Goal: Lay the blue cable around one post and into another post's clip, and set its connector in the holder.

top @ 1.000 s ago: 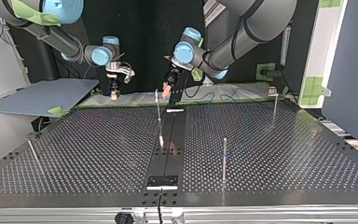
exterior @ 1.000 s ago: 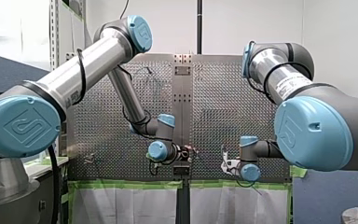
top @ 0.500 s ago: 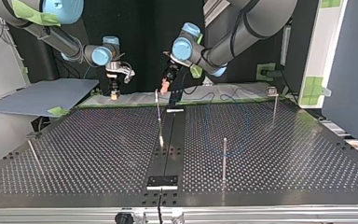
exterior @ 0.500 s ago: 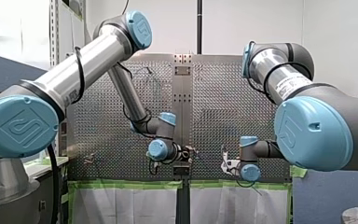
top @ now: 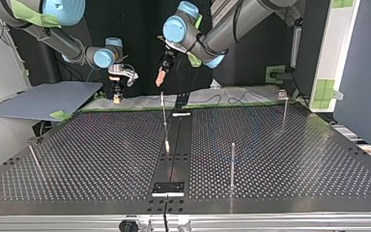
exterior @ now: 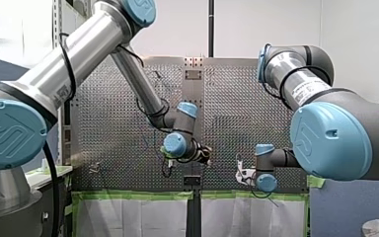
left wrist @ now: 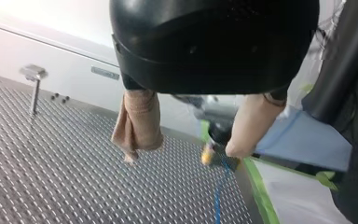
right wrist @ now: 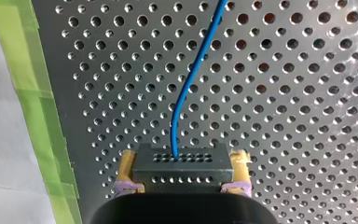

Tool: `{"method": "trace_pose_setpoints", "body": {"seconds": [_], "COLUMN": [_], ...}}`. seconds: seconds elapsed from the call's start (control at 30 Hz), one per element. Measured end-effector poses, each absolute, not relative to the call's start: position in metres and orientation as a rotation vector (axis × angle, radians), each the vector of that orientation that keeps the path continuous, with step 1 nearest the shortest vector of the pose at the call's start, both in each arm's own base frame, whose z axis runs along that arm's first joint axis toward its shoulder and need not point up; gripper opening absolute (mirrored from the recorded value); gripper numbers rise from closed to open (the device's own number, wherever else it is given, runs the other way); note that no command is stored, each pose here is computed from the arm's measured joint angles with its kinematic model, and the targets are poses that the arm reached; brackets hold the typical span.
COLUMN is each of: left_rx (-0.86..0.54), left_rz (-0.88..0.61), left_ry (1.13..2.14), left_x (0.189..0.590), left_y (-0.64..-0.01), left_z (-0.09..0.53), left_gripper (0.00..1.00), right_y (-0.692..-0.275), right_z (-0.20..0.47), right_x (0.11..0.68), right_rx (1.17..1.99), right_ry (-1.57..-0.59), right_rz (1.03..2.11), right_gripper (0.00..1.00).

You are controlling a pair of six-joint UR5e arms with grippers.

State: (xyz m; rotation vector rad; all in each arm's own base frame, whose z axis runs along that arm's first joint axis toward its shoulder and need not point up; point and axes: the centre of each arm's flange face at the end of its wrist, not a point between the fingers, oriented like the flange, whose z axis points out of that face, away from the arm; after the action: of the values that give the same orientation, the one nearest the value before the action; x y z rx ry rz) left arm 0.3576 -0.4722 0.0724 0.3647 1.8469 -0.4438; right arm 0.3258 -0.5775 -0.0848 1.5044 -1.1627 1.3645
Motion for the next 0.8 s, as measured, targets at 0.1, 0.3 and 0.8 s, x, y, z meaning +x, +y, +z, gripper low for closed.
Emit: {"method": "trace_pose_setpoints", "body": {"seconds": [0.1,0.3,0.8], "left_rx": [0.362,0.336,0.119], "left_rz": [-0.444,-0.431,-0.288], "left_ry": [1.849,1.891,2.027], "left_x": [0.344,0.312,0.316], "left_y": [-0.477,-0.472,-0.377], "left_z": [0.085,0.100,0.126], "left_gripper": [1.00,1.00,1.00], "right_y": [-0.577,-0.578,-0.581], "right_z": [-0.085,-0.085,-0.084], "right_x": [0.326,0.326,0.327], "right_rx": [1.505,1.504,1.497], "right_ry": [-1.165,-1.175,-1.195], "right_rz": [1.370,1.399,1.427], "right_gripper": [0.00,0.00,0.00]}}
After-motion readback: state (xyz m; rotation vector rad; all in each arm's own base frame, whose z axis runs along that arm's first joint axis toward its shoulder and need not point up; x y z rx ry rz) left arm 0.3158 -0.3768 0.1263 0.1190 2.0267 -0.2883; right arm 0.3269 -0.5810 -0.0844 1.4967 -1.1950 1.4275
